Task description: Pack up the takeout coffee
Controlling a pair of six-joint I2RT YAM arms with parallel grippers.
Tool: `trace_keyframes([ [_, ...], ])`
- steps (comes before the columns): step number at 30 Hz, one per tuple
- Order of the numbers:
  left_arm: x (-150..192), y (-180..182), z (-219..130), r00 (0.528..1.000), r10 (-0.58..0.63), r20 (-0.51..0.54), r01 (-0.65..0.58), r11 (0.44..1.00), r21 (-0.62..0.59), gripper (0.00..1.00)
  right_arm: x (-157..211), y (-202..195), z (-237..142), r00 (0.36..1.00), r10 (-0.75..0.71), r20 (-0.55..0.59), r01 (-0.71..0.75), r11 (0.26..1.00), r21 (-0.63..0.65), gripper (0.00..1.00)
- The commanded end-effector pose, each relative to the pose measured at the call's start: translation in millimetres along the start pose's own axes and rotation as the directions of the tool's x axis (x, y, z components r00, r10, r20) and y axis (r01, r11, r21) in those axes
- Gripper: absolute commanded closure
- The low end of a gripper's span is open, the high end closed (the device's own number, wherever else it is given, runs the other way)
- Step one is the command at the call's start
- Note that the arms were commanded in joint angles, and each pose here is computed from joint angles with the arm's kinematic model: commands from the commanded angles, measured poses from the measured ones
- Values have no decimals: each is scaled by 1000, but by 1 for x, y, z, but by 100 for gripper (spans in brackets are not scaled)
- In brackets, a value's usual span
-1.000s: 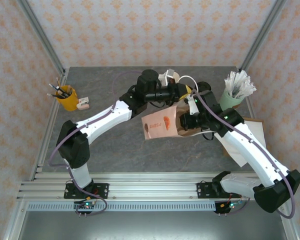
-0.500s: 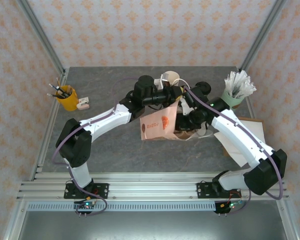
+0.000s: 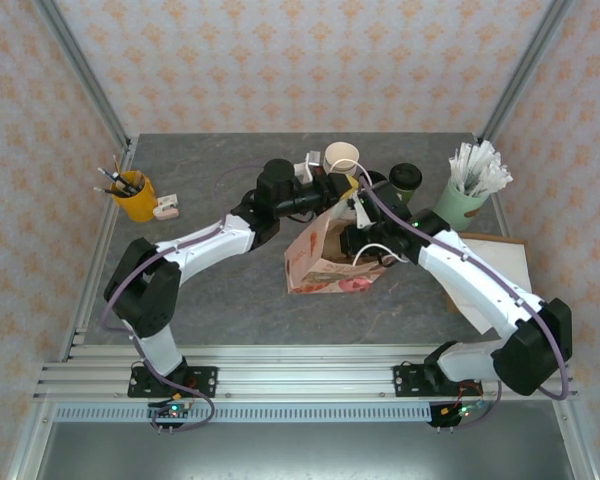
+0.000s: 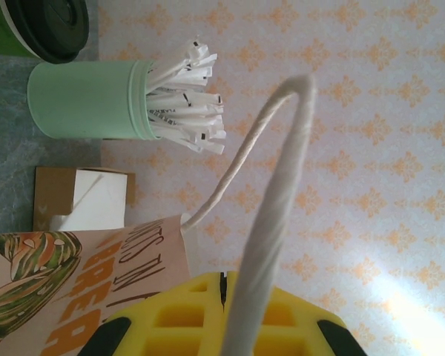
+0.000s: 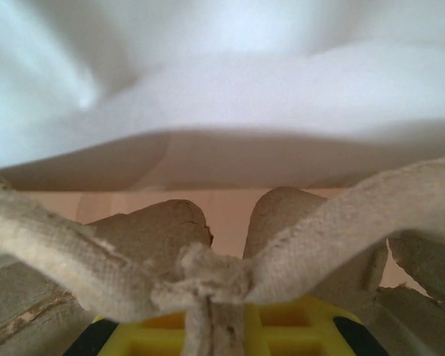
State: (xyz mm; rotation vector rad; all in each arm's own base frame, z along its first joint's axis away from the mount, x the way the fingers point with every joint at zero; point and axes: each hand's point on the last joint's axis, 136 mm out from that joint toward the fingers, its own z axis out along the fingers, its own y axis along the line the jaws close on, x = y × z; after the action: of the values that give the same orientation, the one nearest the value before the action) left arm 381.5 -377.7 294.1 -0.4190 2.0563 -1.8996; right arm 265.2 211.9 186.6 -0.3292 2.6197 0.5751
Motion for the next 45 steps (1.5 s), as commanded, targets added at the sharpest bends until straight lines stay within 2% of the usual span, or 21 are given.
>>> trace_keyframes([
  [1, -3, -9, -13, 998, 56, 33, -55, 998, -12, 100, 2, 1, 6, 994, -95, -43, 96, 995, 5, 100],
  [6, -22, -9, -33, 984, 144, 109, -135, 987, -84, 100, 22, -3, 14, 985, -72, -158, 74, 997, 8, 100],
  [9, -17, -8, -32, 981, 181, 69, -172, 978, -115, 100, 24, -7, 22, 980, -67, -188, 73, 997, 28, 100],
  [14, -18, -2, -31, 984, 165, 67, -156, 981, -117, 100, 24, -16, 40, 963, -49, -264, 76, 993, 90, 100],
  [20, -16, 9, -28, 991, 122, 52, -115, 985, -126, 100, -2, -13, 58, 978, -33, -206, 56, 993, 104, 100],
  [24, -20, 13, -31, 992, 112, 57, -103, 985, -137, 100, -17, 0, 50, 981, -18, -192, 33, 997, 75, 100],
  [26, -24, 11, -36, 991, 123, 60, -113, 983, -147, 93, -14, -2, 44, 975, 0, -222, 22, 995, 97, 100],
  [28, -25, 7, -40, 987, 154, 53, -144, 976, -164, 91, -4, -8, 43, 965, 26, -259, 9, 991, 133, 100],
  [30, -19, 5, -41, 983, 182, 7, -178, 966, -187, 86, 2, -12, 47, 960, 53, -274, -12, 989, 147, 100],
  [33, -13, -4, -57, 962, 263, -69, -271, 930, -249, 65, 5, -10, 53, 950, 92, -297, -49, 988, 147, 100],
  [34, -12, -9, -70, 946, 312, -89, -324, 901, -288, 52, 5, -9, 54, 947, 102, -303, -60, 988, 145, 100],
  [35, -9, -16, -86, 921, 371, -118, -389, 863, -322, 36, 5, -8, 55, 945, 112, -308, -69, 987, 147, 100],
  [37, -8, -23, -124, 856, 490, -164, -511, 752, -417, 18, 4, -6, 55, 945, 120, -304, -79, 987, 143, 100],
  [38, -6, -25, -146, 806, 558, -199, -579, 671, -464, 13, 3, -6, 54, 946, 122, -301, -82, 987, 142, 100],
  [39, -3, -30, -161, 748, 623, -229, -644, 599, -476, 12, 2, -5, 53, 946, 123, -300, -83, 986, 142, 100],
  [40, 8, -43, -172, 661, 704, -261, -730, 520, -444, 12, 2, -5, 54, 945, 122, -304, -83, 987, 141, 100],
  [41, 24, -54, -176, 539, 786, -301, -824, 419, -381, 12, 2, -5, 54, 943, 124, -308, -84, 986, 142, 100],
  [43, 57, -62, -172, 260, 880, -398, -955, 175, -238, 11, 3, -4, 56, 939, 123, -320, -82, 987, 140, 100],
  [44, 66, -60, -167, 186, 879, -439, -977, 116, -180, 11, 2, -4, 57, 938, 124, -322, -82, 987, 140, 100],
  [45, 72, -58, -163, 156, 862, -482, -985, 100, -139, 12, 1, -3, 57, 938, 123, -324, -81, 987, 140, 100],
])
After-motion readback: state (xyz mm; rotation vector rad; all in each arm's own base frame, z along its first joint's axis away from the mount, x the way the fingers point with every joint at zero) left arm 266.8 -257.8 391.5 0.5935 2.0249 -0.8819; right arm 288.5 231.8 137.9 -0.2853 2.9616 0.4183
